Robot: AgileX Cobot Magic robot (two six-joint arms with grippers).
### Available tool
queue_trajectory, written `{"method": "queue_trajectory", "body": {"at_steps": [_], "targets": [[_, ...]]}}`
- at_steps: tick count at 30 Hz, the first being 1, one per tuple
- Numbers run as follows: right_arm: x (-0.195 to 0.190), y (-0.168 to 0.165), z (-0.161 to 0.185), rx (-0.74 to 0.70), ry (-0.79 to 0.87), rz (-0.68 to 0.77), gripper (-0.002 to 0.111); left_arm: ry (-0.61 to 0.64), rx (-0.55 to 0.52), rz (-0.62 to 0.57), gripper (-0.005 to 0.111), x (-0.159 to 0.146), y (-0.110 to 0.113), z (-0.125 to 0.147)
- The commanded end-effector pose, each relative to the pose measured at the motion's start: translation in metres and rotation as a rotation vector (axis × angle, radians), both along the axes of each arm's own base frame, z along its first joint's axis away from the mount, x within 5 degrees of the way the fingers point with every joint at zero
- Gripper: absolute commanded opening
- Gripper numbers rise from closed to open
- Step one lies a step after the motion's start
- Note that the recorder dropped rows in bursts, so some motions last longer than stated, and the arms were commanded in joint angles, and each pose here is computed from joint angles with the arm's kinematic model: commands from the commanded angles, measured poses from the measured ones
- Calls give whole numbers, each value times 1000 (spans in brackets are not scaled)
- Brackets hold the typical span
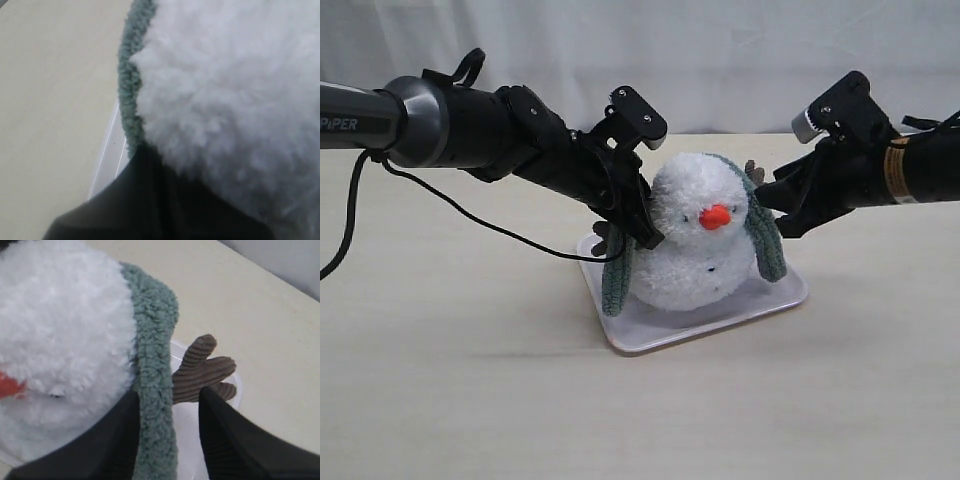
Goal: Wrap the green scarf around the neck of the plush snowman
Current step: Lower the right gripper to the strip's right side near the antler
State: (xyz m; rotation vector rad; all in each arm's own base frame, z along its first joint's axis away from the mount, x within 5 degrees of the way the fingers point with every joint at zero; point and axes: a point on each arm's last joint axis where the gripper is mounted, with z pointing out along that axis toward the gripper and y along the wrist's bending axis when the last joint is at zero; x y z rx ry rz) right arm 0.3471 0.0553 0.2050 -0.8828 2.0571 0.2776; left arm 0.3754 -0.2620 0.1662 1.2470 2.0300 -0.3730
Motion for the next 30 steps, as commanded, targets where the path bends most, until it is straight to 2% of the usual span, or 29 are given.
{"method": "queue_trajectory", "body": {"at_steps": [1, 4, 9, 13, 16, 20, 25, 30], "targets": [[1, 5, -18, 15, 49, 66, 38, 1, -2, -4, 0, -1, 0, 2], [1, 13, -21, -35, 23, 111, 38, 3, -2, -5, 0, -1, -1, 2], [3, 25, -26, -122, 4, 68, 38, -16, 13, -29, 0, -1, 0, 2], [3, 28, -29, -125, 11, 76, 38, -17, 13, -30, 0, -1, 0, 2], [2, 28, -25, -124, 1, 75, 28, -19, 13, -28, 0, -1, 0, 2], [-1, 28, -10, -113, -39, 74, 4, -29, 11, -24, 0, 0, 0, 4], [-9, 28, 3, -61, -36, 39, 4, -36, 4, -5, 0, 1, 0, 5], [-21, 26, -8, -52, 19, 25, 4, -22, -11, 24, 0, 1, 0, 6]]}}
